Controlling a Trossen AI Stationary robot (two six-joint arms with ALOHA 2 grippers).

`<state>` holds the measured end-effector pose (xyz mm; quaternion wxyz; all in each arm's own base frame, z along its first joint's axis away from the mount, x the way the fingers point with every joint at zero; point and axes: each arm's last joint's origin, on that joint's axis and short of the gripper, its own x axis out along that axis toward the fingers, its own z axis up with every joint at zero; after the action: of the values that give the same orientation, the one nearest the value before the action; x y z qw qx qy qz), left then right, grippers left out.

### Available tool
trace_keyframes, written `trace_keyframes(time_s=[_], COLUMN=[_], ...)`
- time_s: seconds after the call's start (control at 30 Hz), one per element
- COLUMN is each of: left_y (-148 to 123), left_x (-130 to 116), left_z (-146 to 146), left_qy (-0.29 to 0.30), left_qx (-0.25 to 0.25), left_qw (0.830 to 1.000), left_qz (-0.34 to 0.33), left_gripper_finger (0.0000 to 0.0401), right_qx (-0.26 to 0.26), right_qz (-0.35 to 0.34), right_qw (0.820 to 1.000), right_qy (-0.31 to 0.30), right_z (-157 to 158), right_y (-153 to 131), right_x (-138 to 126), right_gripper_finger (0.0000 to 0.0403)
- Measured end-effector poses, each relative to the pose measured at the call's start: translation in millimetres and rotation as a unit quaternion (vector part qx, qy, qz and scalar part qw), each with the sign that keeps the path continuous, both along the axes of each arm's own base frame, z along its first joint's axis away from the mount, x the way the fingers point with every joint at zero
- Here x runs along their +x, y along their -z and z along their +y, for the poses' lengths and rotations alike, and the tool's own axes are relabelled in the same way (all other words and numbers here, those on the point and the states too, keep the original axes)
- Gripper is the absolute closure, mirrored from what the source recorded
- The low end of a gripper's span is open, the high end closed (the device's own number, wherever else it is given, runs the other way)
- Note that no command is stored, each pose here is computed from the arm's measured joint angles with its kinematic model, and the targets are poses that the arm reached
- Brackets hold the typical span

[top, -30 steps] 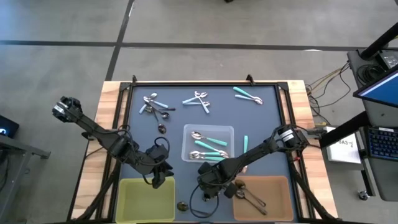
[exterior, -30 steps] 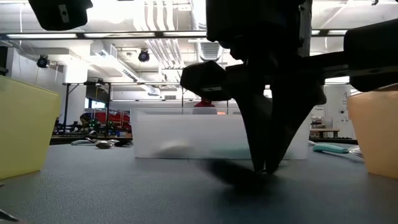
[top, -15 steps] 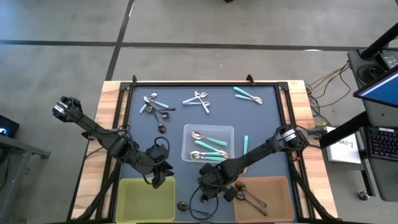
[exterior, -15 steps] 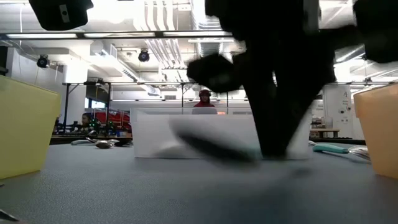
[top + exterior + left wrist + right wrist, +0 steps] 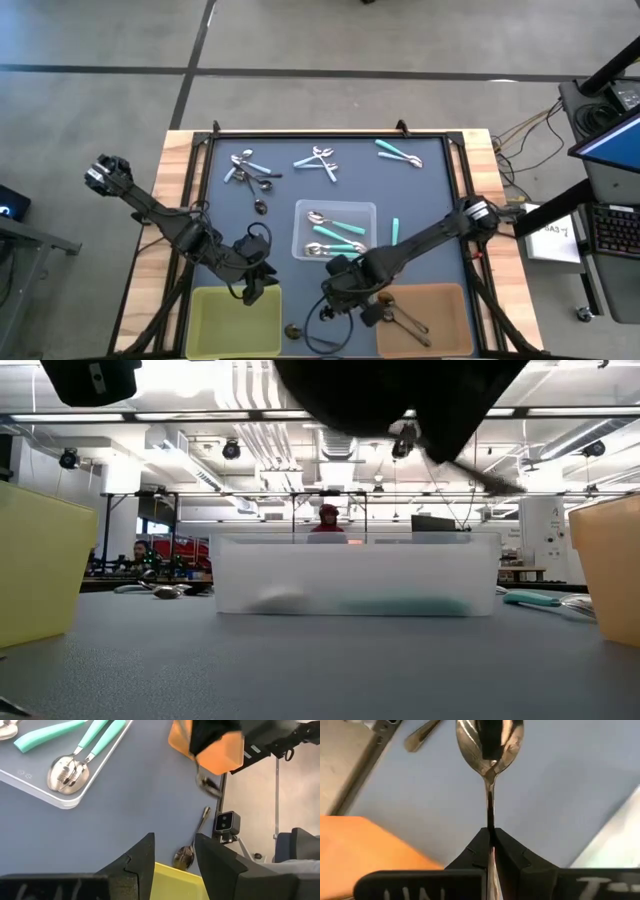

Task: Sort silverware by color (type)
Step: Put the black spoon into the orange bin, then put the green spoon into the transparent bin

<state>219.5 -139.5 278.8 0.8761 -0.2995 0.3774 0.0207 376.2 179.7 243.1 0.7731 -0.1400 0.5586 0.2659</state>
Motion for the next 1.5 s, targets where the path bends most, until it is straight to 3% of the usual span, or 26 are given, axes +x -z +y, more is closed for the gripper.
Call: trace_keyframes(time_s=[0.2, 0.4, 0.77, 1.1, 1.37, 1.5], left_y=[0.6, 1.0, 0.9, 0.7, 0.7, 0.8], left_x=[-0.4, -0.7, -0.6, -0.4, -0.4, -0.4], left_z=[0.4, 0.6, 0.9, 0.8, 0.8, 0.9], left_qy=[0.000, 0.004, 0.009, 0.008, 0.006, 0.007], left_qx=[0.003, 0.008, 0.020, 0.018, 0.016, 0.018], left_qw=[1.000, 1.000, 1.000, 1.000, 1.000, 1.000], left_qz=[0.003, 0.005, 0.001, 0.000, 0.000, 0.000], left_gripper_finger=[0.0278, 0.0278, 0.0278, 0.0278, 0.0278, 0.0278], right_qx=[0.014, 0.003, -0.064, -0.096, -0.071, -0.065], right_qz=[0.051, 0.100, 0.182, 0.219, 0.212, 0.162], right_qw=[0.995, 0.989, 0.973, 0.945, 0.936, 0.935], right_qy=[0.085, 0.105, 0.124, 0.224, 0.272, 0.310], right_z=[7.9, 40.4, 82.0, 77.1, 74.4, 65.6], right_y=[-32.9, -38.2, 12.3, 42.8, 26.8, 11.2], right_x=[-35.8, -71.1, -133.2, -149.3, -151.4, -150.6], right_gripper_finger=[0.0394, 0.0394, 0.0394, 0.0387, 0.0335, 0.0309])
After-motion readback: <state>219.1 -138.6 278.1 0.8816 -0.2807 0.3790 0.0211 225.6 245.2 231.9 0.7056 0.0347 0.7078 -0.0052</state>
